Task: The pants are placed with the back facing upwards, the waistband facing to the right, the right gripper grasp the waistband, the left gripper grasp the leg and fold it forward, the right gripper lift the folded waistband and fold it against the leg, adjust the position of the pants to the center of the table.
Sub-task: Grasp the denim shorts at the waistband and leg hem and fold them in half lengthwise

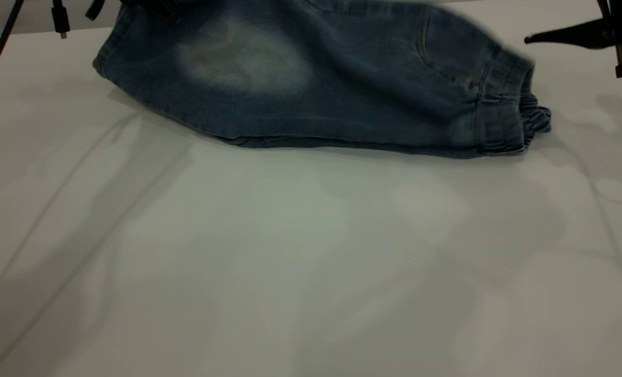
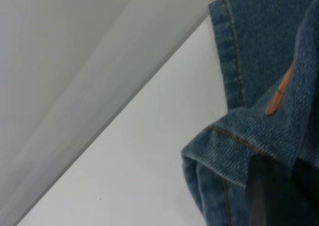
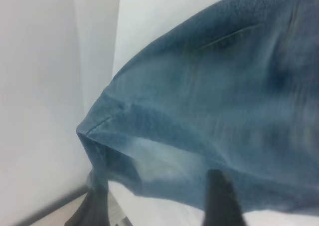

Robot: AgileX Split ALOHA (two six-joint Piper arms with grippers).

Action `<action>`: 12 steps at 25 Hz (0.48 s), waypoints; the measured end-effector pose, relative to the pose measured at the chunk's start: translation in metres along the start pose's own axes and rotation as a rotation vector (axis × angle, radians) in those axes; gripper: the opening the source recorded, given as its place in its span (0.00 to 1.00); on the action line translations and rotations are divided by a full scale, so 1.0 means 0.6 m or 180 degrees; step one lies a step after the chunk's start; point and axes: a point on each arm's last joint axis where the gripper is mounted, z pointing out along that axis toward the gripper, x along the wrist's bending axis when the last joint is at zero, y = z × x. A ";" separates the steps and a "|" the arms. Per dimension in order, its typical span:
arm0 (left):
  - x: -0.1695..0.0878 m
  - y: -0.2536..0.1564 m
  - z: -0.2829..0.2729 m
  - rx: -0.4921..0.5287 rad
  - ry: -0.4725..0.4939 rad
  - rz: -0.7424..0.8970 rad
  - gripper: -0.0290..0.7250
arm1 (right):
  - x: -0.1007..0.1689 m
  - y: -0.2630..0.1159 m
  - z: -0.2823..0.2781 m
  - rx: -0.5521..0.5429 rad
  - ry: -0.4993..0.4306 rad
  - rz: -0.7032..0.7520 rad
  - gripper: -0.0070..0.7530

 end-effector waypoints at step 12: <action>0.005 0.004 0.000 -0.0087 0.0105 -0.0028 0.29 | 0.005 -0.013 -0.001 0.0262 0.0127 -0.0289 0.60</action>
